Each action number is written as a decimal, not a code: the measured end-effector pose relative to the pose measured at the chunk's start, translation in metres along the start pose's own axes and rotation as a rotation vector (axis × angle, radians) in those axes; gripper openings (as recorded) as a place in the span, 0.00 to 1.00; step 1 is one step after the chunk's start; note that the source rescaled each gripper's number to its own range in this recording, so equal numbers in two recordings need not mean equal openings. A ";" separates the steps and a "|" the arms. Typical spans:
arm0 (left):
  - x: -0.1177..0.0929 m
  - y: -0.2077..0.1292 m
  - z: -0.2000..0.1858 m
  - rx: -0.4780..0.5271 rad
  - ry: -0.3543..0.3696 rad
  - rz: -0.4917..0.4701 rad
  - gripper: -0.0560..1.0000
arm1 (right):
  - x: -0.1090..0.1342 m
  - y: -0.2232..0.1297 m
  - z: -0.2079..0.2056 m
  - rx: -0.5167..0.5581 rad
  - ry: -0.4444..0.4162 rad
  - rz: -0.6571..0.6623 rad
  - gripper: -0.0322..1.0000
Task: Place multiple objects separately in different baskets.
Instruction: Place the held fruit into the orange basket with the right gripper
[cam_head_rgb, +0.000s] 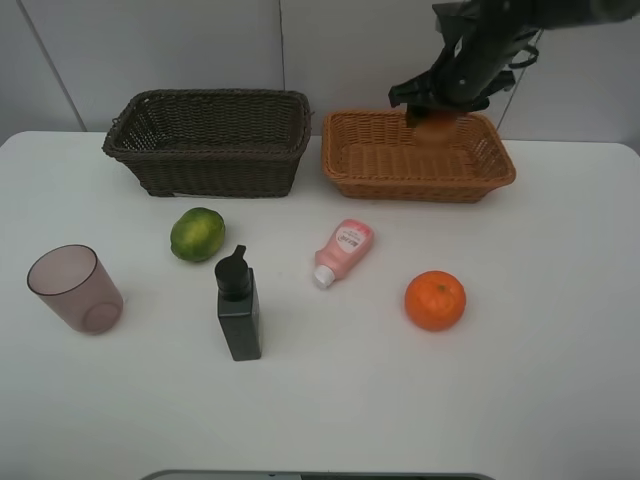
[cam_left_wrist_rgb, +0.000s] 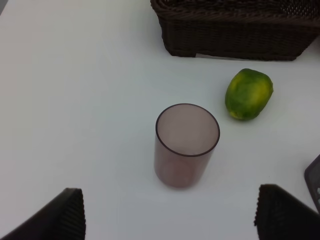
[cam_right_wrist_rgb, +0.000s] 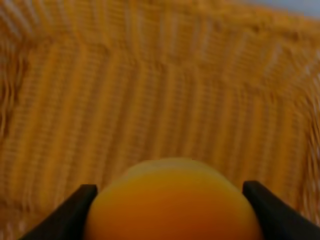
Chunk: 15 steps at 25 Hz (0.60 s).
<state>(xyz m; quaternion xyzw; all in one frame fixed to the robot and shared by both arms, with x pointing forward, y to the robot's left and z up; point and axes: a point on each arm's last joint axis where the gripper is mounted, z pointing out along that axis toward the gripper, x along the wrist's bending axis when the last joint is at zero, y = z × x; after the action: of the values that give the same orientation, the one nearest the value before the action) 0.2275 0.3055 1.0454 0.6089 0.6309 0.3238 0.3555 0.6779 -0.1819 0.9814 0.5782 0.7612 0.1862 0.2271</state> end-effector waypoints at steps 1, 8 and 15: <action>0.000 0.000 0.000 0.000 0.000 0.000 0.84 | 0.000 0.002 0.005 -0.032 0.007 0.000 0.15; 0.000 0.000 0.000 0.000 0.000 0.000 0.84 | 0.006 -0.010 0.058 -0.068 0.043 0.019 0.15; 0.000 0.000 0.000 0.000 0.000 0.000 0.84 | 0.007 -0.018 0.068 -0.030 0.042 0.016 0.15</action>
<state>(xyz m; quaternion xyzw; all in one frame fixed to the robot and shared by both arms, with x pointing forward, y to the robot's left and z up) 0.2275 0.3055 1.0454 0.6089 0.6309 0.3238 0.3555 0.7006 -0.1782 0.9144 0.5768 0.7583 0.2115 0.2181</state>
